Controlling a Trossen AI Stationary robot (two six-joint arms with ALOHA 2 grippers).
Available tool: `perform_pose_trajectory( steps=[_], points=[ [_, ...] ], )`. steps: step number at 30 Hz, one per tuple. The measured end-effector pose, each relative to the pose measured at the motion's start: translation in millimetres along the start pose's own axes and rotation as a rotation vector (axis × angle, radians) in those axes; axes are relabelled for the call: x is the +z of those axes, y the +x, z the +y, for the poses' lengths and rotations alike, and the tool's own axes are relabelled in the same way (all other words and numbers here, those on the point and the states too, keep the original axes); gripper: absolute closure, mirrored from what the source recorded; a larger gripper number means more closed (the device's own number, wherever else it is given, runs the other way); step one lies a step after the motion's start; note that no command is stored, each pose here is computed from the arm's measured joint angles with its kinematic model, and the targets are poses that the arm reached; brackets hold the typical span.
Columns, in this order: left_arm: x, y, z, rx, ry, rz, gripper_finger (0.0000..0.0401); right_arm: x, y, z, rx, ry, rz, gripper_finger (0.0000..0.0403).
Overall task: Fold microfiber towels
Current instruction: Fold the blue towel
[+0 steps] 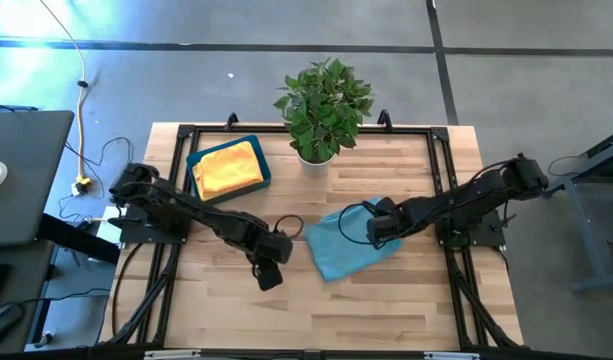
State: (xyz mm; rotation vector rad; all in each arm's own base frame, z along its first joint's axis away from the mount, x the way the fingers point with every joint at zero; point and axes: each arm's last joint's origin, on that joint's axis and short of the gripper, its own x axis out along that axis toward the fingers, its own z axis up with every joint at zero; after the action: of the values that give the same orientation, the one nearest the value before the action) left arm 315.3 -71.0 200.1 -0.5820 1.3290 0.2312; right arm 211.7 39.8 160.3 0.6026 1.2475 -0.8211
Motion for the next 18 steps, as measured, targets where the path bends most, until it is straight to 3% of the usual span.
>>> perform_pose_trajectory(
  steps=[3, 9, 18],
  points=[
    [0, -16, -2, -0.035, -0.039, -0.063, 0.0272, 5, -16, 3, -0.039, -0.01, 0.018, 0.0402],
    [-6, -54, -3, -0.101, -0.12, -0.201, 0.0272, 17, -43, 23, 0.0, -0.022, 0.002, 0.0402],
    [-22, -103, -9, -0.213, -0.118, -0.421, 0.0272, 26, -59, 71, 0.03, -0.067, -0.014, 0.0403]
  ],
)
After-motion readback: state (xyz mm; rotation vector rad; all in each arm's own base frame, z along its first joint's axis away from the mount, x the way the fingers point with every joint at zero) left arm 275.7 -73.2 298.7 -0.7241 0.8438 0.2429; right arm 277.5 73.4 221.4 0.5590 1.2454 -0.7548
